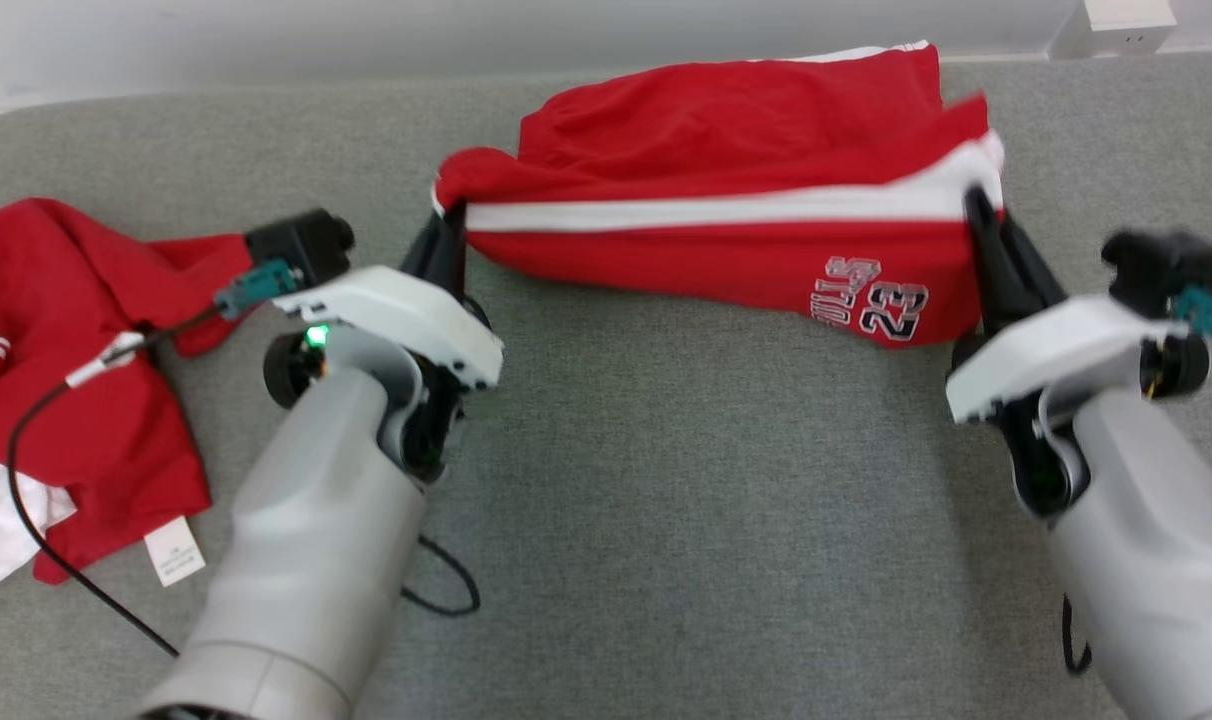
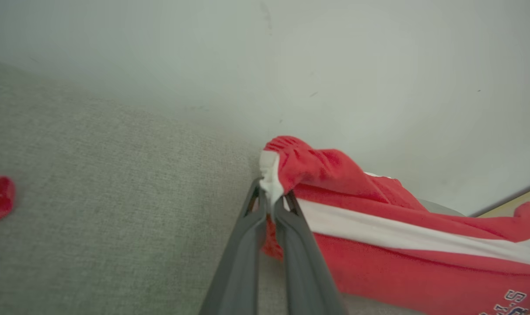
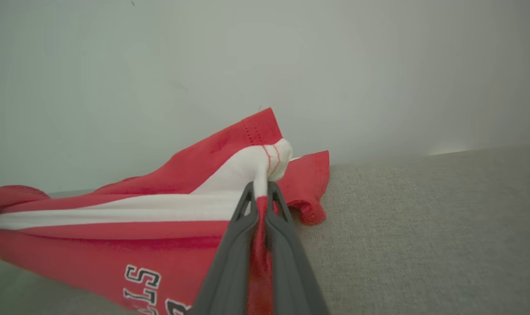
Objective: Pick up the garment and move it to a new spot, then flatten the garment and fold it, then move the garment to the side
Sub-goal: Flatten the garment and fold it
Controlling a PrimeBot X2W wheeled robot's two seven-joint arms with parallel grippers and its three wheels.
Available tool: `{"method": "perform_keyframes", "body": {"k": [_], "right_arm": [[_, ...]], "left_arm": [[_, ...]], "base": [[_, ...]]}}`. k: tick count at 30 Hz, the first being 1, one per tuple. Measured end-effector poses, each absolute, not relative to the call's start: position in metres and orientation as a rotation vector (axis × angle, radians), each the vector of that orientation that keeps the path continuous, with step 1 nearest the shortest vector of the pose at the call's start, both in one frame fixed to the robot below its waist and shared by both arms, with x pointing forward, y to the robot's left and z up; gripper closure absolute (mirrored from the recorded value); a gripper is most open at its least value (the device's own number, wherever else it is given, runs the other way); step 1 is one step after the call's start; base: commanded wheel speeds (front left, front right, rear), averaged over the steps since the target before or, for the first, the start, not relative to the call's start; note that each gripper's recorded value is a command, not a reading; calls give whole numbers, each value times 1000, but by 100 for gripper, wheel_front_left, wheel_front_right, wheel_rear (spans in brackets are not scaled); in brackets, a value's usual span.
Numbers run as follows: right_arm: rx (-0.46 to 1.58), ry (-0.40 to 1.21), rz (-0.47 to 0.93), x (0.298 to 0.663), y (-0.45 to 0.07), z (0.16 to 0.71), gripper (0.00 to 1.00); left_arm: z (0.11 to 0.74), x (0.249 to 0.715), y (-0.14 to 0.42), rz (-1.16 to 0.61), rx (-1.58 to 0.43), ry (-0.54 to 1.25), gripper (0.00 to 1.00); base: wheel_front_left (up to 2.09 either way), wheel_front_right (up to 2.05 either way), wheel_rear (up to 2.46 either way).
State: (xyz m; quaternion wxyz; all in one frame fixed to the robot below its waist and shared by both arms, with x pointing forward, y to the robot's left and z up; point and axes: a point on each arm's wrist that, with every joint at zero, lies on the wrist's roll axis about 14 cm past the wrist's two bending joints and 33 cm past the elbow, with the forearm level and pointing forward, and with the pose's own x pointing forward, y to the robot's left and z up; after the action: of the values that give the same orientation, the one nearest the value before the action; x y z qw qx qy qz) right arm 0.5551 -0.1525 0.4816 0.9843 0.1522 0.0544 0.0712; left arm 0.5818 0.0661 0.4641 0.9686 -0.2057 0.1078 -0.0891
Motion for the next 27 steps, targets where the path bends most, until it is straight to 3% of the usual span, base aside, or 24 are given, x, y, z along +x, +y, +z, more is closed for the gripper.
{"method": "perform_keyframes", "body": {"k": [3,7,13,21,27], "right_arm": [[349,173,117,532,-159,446,100],[375,82,109,516,-171,462,100],[369,11,112,463,-174,474,100],[346,5,50,390,-188,474,100],[334,25,11,361,-194,473,100]], "left_arm": [[442,565,59,-207,-420,253,100],[450,555,55,-239,-426,193,100],[452,511,70,-215,-459,123,100],[453,429,82,-172,-467,113,100],[468,401,85,-166,-454,142,100]], "base": [[0,0,0],[0,0,0],[0,0,0],[0,0,0],[0,0,0]]}}
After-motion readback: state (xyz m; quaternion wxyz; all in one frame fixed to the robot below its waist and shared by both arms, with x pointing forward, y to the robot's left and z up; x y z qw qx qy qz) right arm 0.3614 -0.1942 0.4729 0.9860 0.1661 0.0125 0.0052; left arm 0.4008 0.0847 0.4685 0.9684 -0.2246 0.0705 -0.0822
